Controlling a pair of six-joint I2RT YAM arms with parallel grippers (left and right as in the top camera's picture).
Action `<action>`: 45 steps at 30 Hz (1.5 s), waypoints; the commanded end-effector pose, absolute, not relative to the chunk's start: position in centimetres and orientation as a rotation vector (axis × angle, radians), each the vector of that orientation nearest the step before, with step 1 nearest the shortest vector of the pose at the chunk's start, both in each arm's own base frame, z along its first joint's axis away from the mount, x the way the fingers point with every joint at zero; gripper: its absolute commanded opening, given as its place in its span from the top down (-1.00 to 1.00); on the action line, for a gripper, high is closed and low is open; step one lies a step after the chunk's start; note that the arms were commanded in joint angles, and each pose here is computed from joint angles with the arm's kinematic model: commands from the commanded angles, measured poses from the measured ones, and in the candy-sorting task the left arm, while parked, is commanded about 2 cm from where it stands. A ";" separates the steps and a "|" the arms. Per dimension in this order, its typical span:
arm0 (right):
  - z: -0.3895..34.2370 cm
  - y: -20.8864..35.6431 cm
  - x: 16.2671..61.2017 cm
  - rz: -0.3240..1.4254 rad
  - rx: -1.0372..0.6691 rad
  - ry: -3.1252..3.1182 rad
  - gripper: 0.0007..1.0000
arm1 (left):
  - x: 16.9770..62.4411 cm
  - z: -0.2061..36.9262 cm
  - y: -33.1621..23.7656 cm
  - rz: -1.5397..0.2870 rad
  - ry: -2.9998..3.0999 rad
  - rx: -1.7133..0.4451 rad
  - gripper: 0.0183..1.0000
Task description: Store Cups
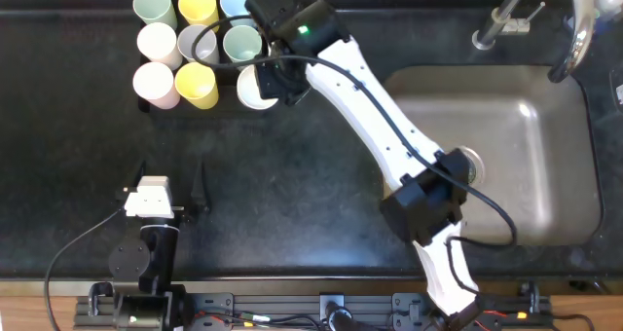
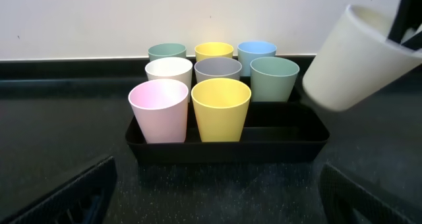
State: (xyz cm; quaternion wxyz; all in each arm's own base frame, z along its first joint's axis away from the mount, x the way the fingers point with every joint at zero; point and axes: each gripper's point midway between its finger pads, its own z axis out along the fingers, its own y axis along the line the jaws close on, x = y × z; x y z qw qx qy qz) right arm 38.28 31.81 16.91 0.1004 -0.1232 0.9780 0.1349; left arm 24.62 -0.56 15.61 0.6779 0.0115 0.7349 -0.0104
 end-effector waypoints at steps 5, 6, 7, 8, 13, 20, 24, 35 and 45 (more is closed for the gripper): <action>16.0 33.6 39.5 0.424 -0.351 2.859 0.91 | 24.6 15.7 -0.6 -0.038 1.647 0.023 -1.00; 15.7 33.6 39.6 0.421 -0.351 2.862 0.91 | 24.6 15.7 -0.6 -0.038 1.647 0.023 -1.00; 15.4 33.7 39.7 0.420 -0.351 2.864 0.92 | 24.6 15.7 -0.6 -0.038 1.647 0.023 -1.00; 15.0 33.9 39.8 0.418 -0.352 2.866 0.91 | 24.6 15.7 -0.6 -0.039 1.647 0.023 -1.00; 14.0 34.0 40.8 0.389 -0.344 2.848 0.92 | 24.6 15.7 -0.6 -0.038 1.647 0.023 -1.00; 13.6 34.3 41.7 0.385 -0.320 2.823 0.92 | 24.6 15.7 -0.6 -0.039 1.647 0.023 -1.00; 13.0 34.5 41.7 0.380 -0.325 2.832 0.91 | 24.6 15.7 -0.6 -0.038 1.647 0.023 -1.00; 11.0 34.6 41.4 0.351 -0.334 2.873 0.91 | 24.6 15.7 -0.6 -0.039 1.647 0.023 -1.00; 11.1 34.7 41.4 0.358 -0.336 2.869 0.33 | 24.6 15.7 -0.6 -0.038 1.647 0.023 -1.00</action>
